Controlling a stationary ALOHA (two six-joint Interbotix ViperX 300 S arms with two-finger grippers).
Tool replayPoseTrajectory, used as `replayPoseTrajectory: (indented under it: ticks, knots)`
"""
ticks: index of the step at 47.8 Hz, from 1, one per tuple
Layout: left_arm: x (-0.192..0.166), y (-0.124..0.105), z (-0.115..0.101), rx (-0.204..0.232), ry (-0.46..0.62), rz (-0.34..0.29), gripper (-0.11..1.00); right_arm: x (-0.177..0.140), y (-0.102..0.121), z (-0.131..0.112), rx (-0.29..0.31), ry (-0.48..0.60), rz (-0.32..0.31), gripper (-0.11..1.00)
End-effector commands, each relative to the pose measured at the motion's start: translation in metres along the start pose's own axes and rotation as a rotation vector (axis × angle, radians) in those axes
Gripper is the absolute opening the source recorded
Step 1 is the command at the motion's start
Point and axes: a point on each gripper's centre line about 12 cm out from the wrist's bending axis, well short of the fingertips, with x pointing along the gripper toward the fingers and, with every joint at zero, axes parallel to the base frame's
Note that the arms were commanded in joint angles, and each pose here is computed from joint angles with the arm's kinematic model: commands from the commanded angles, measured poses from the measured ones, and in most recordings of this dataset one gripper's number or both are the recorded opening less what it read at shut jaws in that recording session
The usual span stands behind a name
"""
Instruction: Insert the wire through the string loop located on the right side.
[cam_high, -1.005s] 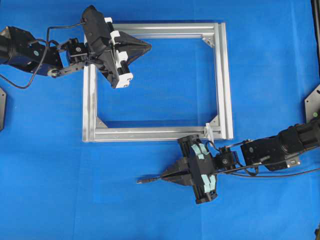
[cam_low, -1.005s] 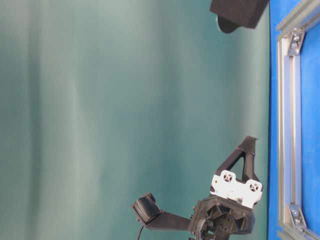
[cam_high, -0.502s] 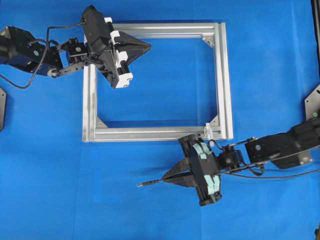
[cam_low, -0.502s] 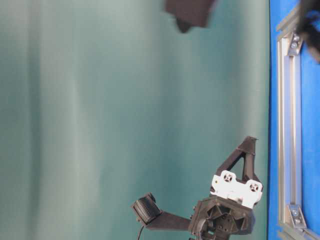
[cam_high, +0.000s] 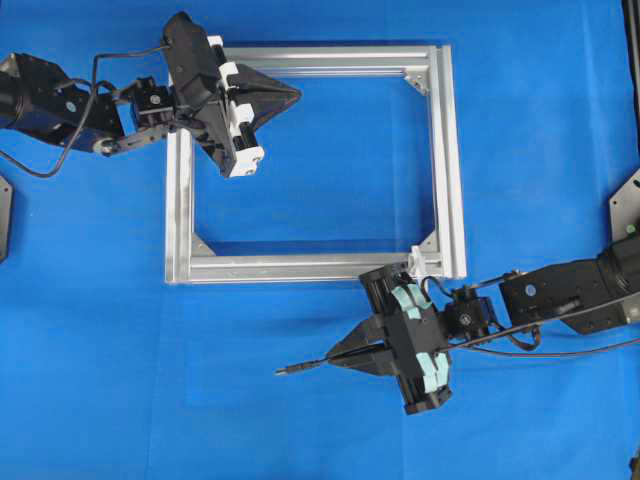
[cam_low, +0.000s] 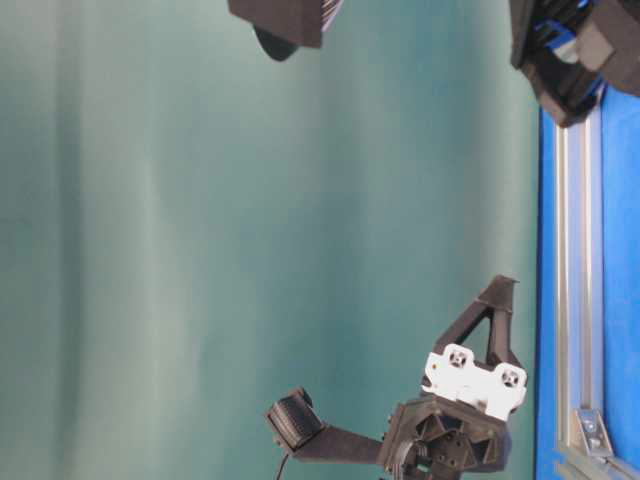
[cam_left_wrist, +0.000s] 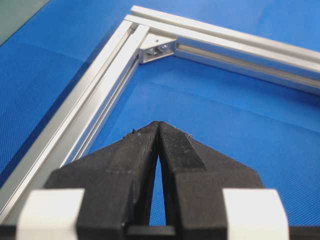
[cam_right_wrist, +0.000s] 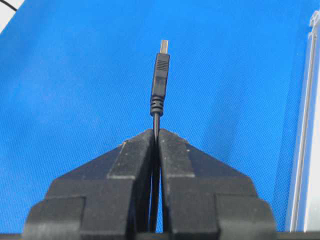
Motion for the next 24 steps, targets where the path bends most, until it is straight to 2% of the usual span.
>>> replayPoseTrajectory:
  ticks: [1, 24]
  knots:
    - [-0.0019, -0.0016, 0.0143, 0.0, -0.043, -0.006, 0.0, -0.0029, 0.0035, 0.0174, -0.001, -0.048, 0.009, -0.04]
    - [-0.0016, -0.0017, 0.0149, -0.001, -0.044, -0.006, 0.0, -0.0032, 0.0036, 0.0176, -0.001, -0.047, 0.009, -0.04]
